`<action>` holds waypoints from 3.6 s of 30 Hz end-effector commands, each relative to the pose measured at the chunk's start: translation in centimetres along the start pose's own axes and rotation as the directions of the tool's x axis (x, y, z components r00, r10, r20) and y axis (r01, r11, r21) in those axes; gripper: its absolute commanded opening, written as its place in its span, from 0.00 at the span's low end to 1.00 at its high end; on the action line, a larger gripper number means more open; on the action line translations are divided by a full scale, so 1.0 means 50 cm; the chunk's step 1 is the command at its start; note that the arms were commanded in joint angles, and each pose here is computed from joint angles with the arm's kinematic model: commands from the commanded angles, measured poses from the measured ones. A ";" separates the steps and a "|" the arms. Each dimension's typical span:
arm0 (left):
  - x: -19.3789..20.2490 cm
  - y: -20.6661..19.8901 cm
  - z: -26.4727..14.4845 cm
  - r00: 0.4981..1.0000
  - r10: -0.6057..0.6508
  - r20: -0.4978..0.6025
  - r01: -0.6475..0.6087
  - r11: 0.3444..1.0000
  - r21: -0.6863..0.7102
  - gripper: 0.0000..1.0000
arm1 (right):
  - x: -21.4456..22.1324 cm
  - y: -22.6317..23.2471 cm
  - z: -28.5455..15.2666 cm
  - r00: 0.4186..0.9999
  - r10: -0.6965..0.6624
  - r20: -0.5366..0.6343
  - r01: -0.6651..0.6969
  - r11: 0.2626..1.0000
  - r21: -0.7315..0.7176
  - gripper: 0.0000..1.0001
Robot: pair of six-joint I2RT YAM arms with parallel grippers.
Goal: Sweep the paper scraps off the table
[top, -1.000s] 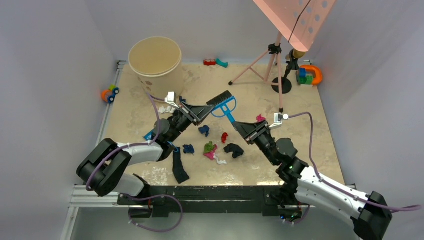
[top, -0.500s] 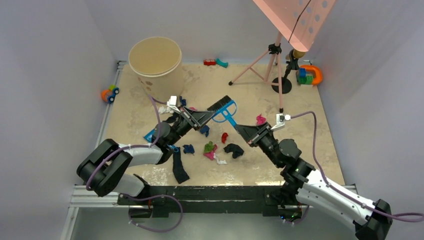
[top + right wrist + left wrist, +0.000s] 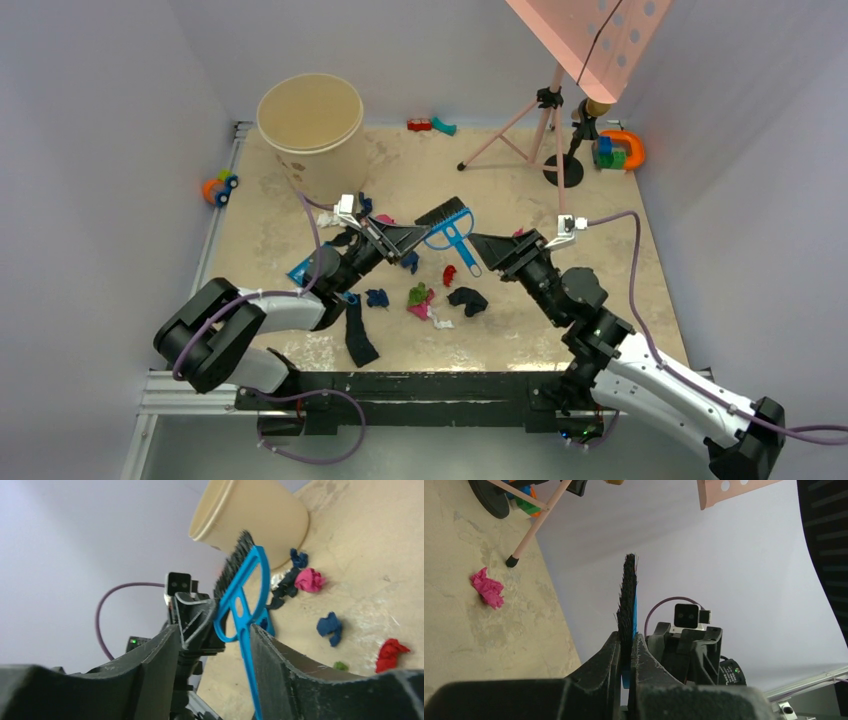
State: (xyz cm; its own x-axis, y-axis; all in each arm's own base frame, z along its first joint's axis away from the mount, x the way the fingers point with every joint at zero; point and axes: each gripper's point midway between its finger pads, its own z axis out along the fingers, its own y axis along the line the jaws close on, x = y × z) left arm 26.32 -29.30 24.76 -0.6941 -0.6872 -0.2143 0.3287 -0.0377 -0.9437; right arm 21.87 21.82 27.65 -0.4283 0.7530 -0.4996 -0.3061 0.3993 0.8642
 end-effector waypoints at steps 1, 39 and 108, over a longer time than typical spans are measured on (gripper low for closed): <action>-0.013 -0.091 0.001 0.997 0.073 0.036 -0.078 0.983 0.164 0.00 | -0.046 0.064 0.007 0.996 0.054 0.077 -0.047 0.995 -0.093 0.60; -0.076 -0.194 0.107 0.984 -0.036 0.174 -0.015 0.959 0.282 0.00 | -0.112 0.038 0.020 0.926 0.166 0.340 -0.093 0.971 -0.220 0.73; -0.119 0.152 -0.478 0.946 0.274 -0.172 -0.217 0.143 -0.966 1.00 | -0.112 -0.248 -0.030 0.669 -0.538 -0.513 0.721 0.302 0.623 0.00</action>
State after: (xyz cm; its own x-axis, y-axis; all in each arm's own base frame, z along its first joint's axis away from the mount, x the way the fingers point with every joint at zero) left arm 22.38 -13.31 19.45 -0.5788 -0.6338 -0.5131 -0.2506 0.7370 -0.6278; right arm 27.75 13.61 21.04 -0.4424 0.2297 -0.8669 0.1603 0.9713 0.1755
